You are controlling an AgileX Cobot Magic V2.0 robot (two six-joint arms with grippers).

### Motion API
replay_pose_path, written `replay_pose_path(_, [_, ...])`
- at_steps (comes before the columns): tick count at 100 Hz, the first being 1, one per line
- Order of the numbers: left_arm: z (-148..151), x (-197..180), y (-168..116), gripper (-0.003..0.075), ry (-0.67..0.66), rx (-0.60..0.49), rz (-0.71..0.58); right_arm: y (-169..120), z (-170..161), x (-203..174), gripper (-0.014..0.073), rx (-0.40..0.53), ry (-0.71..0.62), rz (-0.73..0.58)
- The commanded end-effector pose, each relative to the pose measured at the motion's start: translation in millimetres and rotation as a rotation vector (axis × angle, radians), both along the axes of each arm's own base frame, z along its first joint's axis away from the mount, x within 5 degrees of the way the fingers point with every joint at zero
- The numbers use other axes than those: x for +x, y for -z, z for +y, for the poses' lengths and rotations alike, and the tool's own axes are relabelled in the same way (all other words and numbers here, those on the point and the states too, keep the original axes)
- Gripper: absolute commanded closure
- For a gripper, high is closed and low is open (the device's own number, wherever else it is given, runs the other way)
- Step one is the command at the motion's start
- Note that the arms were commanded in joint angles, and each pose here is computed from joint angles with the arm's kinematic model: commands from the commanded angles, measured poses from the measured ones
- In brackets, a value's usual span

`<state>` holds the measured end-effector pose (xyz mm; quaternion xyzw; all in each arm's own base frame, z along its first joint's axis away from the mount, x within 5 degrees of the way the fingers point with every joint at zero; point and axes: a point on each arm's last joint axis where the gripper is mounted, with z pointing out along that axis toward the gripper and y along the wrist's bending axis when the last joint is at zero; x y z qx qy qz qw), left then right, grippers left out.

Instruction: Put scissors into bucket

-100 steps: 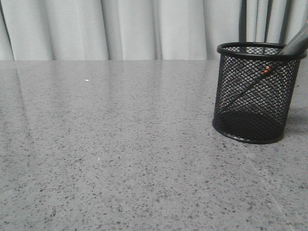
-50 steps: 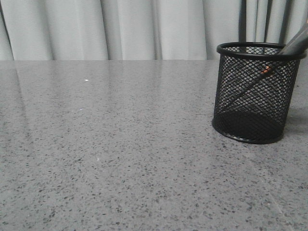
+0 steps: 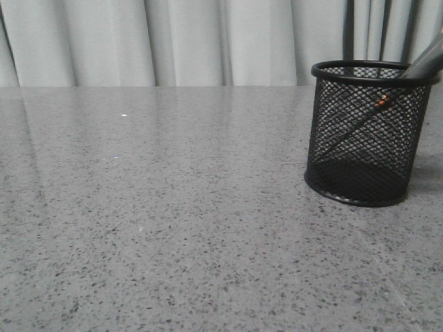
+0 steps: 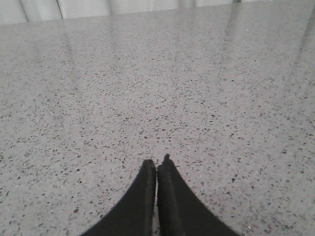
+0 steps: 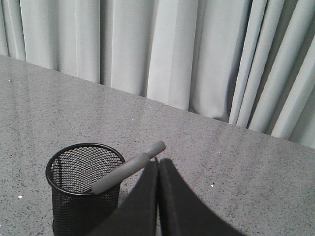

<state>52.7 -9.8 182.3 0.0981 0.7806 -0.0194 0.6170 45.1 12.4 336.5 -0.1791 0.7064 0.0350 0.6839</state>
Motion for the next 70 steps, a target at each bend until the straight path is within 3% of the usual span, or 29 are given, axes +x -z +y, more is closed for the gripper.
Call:
replay_pose_path(1, [0.4,0.7,9.0,0.0740,-0.010,-0.019,-0.033,-14.7,-0.4,-0.5,0.0646,0.017,0.006,-0.101])
replay_pose_path(20, [0.4,0.7,9.0,0.0740,-0.010,-0.019,-0.033,-11.3,0.0,0.8,0.0646,0.013,0.005,-0.091])
replay_pose_path(36, [0.4,0.7,9.0,0.0740,-0.010,-0.019,-0.033,10.0,-0.3,9.9,0.0646,-0.035,0.056,-0.076])
replay_pose_path(70, [0.4,0.7,9.0,0.0740,-0.010,-0.019,-0.033,93.8,-11.4,27.9,0.0646,-0.015,0.288,-0.142])
